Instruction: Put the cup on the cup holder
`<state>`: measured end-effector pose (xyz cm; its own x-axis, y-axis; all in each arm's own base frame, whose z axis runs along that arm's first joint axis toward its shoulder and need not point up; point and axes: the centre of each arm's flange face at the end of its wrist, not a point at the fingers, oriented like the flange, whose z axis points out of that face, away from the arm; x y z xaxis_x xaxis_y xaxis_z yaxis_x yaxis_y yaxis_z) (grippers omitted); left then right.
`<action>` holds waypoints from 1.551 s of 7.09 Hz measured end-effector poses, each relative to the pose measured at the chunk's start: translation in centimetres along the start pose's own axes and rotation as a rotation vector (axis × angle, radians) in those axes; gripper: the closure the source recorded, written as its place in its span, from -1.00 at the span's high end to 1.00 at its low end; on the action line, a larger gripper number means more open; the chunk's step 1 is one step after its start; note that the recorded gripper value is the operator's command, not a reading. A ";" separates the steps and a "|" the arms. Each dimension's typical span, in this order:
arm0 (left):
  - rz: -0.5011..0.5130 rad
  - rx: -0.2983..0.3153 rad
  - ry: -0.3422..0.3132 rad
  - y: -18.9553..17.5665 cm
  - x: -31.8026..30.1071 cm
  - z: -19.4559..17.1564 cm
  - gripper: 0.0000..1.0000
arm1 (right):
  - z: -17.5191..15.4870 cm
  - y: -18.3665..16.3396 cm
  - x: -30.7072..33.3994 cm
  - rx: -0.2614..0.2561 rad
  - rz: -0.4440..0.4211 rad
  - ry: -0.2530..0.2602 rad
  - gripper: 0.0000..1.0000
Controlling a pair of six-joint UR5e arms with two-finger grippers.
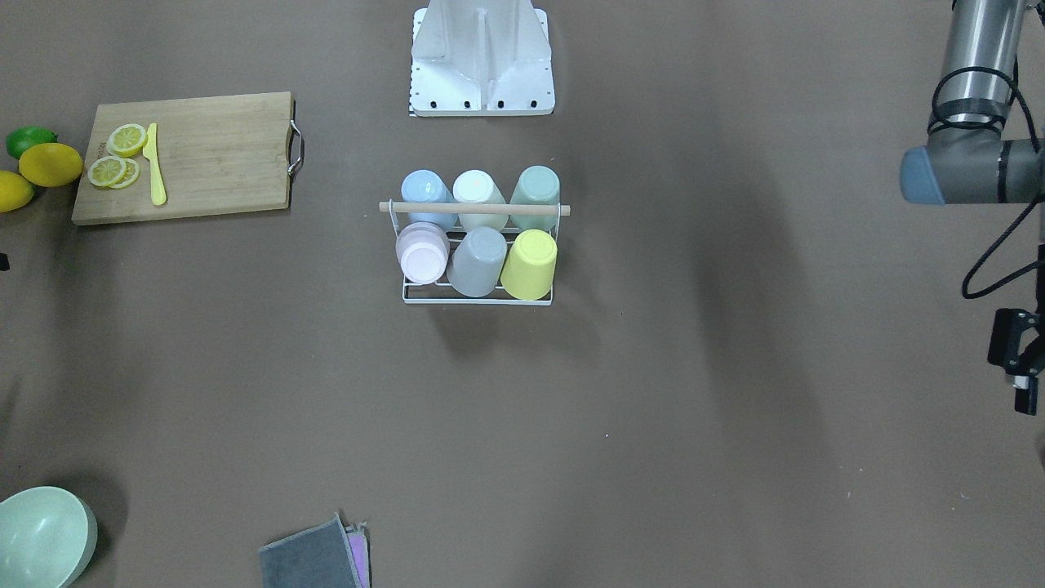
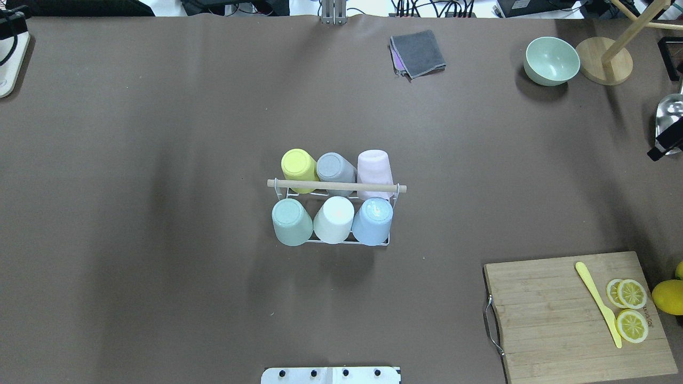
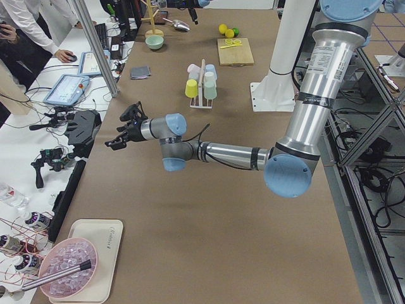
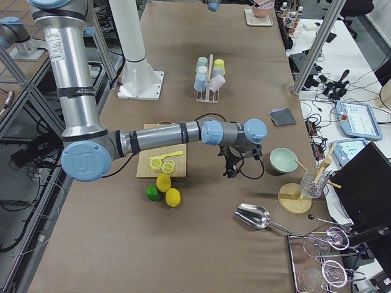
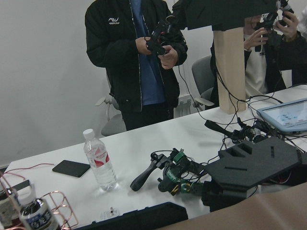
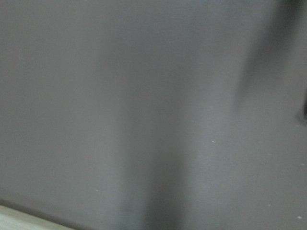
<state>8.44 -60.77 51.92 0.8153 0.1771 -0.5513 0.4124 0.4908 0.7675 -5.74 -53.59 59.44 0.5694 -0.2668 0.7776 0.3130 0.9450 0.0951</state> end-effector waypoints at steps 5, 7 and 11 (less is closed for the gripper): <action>0.133 -0.669 -0.072 6.0 -7.4 -1.3 0.94 | -4.8 6.6 9.3 0.143 0.267 0.120 0.96; 0.193 -0.941 -0.017 9.4 -11.3 -3.0 0.94 | -5.6 6.9 9.5 0.164 0.343 0.122 0.96; 0.009 -1.333 0.039 15.2 -15.0 -6.8 0.94 | -5.5 7.3 9.5 0.168 0.411 0.120 0.98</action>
<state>-0.26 -50.14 69.66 0.7947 0.1979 -0.5739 -0.3214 0.9392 -0.1212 6.17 -50.31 64.09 0.7077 0.1256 0.6953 -0.0794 0.9920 -0.0985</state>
